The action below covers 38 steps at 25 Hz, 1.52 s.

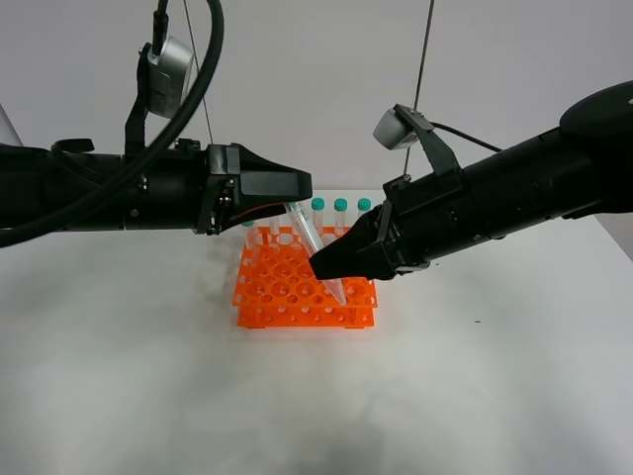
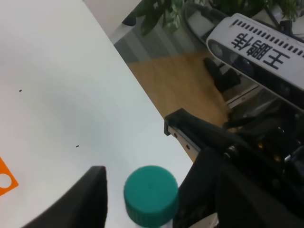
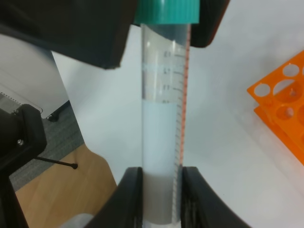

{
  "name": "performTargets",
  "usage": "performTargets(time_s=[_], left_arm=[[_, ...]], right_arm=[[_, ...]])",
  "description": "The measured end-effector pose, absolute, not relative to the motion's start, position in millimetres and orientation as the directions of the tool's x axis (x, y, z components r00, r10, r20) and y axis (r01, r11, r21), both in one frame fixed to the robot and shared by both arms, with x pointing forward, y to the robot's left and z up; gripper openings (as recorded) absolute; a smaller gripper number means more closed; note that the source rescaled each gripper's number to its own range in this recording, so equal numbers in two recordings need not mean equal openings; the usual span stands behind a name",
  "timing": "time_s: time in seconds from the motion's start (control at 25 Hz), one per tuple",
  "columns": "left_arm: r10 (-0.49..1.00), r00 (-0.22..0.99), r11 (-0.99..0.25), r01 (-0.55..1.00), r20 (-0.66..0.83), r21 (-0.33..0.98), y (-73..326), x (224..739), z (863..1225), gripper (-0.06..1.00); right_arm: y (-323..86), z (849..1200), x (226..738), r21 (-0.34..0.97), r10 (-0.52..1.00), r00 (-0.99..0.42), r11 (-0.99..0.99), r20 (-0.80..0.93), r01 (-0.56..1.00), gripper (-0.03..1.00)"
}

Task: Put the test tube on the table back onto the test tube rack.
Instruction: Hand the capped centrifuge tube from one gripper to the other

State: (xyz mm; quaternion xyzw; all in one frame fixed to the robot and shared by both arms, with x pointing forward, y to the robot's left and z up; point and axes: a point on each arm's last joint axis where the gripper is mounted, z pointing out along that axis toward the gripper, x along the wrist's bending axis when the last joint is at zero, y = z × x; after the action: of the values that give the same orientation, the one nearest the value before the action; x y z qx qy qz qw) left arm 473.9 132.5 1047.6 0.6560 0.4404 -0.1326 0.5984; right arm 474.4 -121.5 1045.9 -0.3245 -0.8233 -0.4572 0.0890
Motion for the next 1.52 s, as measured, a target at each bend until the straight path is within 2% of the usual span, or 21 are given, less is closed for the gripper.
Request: performTargets(time_s=[0.28, 0.4, 0.56, 0.64, 0.68, 0.72, 1.12, 1.16, 1.32, 1.36, 1.4, 1.52], left_arm=[[0.415, 0.579, 0.103, 0.737, -0.702, 0.668, 132.3, 473.6, 1047.9, 0.69], [0.414, 0.579, 0.103, 0.737, -0.703, 0.668, 132.3, 473.5, 1047.9, 0.64], [0.413, 0.579, 0.102, 0.737, -0.703, 0.668, 132.2, 473.4, 1047.9, 0.41], [0.414, 0.58, 0.101, 0.737, -0.702, 0.668, 132.3, 473.4, 1047.9, 0.23], [0.415, 0.58, 0.101, 0.737, -0.701, 0.669, 132.3, 473.4, 1047.8, 0.05], [0.415, 0.58, 0.101, 0.737, -0.701, 0.669, 132.3, 473.4, 1047.8, 0.0], [0.415, 0.581, 0.098, 0.736, -0.7, 0.669, 132.3, 473.3, 1047.7, 0.0], [0.414, 0.582, 0.098, 0.736, -0.7, 0.669, 132.2, 473.2, 1047.7, 0.0], [0.407, 0.585, 0.094, 0.737, -0.701, 0.669, 131.9, 472.6, 1048.0, 0.0], [0.407, 0.585, 0.093, 0.737, -0.701, 0.67, 131.9, 472.6, 1047.9, 0.0], [0.407, 0.585, 0.094, 0.737, -0.701, 0.67, 131.9, 472.6, 1047.9, 0.0], [0.407, 0.585, 0.094, 0.737, -0.701, 0.67, 131.9, 472.6, 1047.9, 0.0]], right_arm=[[-121.4, 1045.9, 474.1, 0.694, 0.45, -0.774, 0.373, 0.445, 0.616, 0.03], [-121.4, 1045.9, 474.1, 0.694, 0.45, -0.774, 0.373, 0.445, 0.616, 0.03], [-121.4, 1045.9, 474.1, 0.694, 0.45, -0.774, 0.373, 0.445, 0.616, 0.03], [-121.4, 1045.9, 474.1, 0.694, 0.45, -0.774, 0.373, 0.445, 0.616, 0.03], [-121.4, 1045.9, 473.9, 0.693, 0.448, -0.774, 0.374, 0.447, 0.616, 0.03], [-121.4, 1045.9, 473.9, 0.693, 0.448, -0.774, 0.374, 0.447, 0.616, 0.03], [-121.4, 1045.9, 473.8, 0.693, 0.448, -0.774, 0.374, 0.447, 0.616, 0.05], [-121.4, 1045.9, 474.0, 0.694, 0.45, -0.774, 0.373, 0.445, 0.616, 0.12], [-121.6, 1045.9, 474.9, 0.696, 0.457, -0.772, 0.368, 0.442, 0.617, 0.75], [-121.6, 1045.9, 474.9, 0.696, 0.457, -0.772, 0.368, 0.442, 0.617, 0.82], [-121.6, 1045.9, 474.9, 0.696, 0.457, -0.772, 0.368, 0.442, 0.617, 0.86], [-121.3, 1049.4, 475.6, 0.689, 0.458, -0.77, 0.375, 0.444, 0.62, 0.91]])
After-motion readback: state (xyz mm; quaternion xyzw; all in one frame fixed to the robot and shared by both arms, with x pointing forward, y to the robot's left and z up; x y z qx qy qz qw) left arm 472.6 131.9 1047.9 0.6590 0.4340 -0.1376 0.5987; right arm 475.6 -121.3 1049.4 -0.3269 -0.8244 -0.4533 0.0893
